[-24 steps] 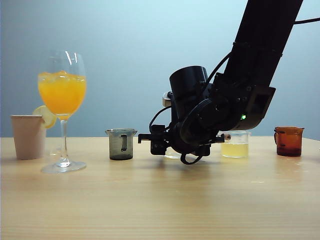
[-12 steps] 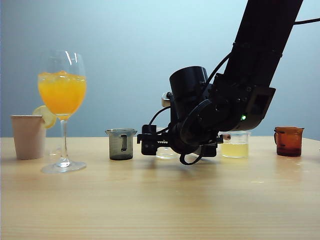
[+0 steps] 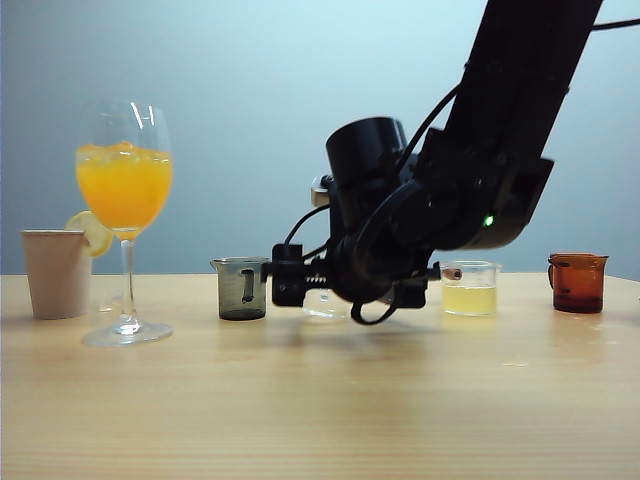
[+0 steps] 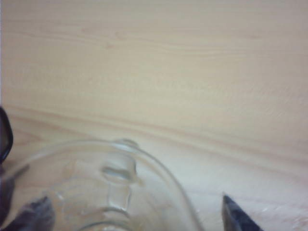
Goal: Pick up the second measuring cup from the left, pour the orange juice inside into the goblet, and finally put the measuring cup back in its original place.
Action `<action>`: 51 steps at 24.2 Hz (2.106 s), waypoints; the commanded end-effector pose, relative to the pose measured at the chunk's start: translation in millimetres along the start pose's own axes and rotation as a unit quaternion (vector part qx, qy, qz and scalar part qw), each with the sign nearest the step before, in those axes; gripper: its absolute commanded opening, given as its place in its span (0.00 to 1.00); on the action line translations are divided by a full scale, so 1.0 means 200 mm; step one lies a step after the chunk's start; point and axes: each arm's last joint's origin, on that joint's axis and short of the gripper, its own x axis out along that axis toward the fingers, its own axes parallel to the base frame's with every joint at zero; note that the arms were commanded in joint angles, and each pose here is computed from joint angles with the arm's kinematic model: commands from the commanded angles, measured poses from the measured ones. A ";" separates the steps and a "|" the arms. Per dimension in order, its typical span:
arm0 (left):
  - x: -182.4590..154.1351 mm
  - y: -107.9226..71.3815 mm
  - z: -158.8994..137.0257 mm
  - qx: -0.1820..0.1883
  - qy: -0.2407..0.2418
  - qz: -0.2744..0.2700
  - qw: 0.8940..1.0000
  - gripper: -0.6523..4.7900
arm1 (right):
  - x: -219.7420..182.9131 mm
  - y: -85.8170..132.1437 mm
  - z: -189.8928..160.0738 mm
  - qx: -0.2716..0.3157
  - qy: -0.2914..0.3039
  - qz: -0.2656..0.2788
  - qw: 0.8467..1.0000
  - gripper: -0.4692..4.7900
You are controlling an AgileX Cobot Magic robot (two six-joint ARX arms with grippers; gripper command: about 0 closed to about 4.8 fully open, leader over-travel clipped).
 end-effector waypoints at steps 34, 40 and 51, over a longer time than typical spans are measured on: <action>-0.01 0.00 0.01 -0.001 -0.007 -0.002 1.000 0.11 | -0.86 -0.10 0.46 -0.029 0.026 0.102 0.994 0.08; -0.01 0.00 0.01 -0.001 -0.007 -0.002 1.000 0.11 | -1.13 -0.22 0.56 -0.044 0.069 0.174 0.981 0.08; 0.00 -0.01 0.00 -0.036 -0.028 -0.017 0.999 0.12 | -1.50 -0.43 0.60 -0.036 0.032 0.208 0.977 0.08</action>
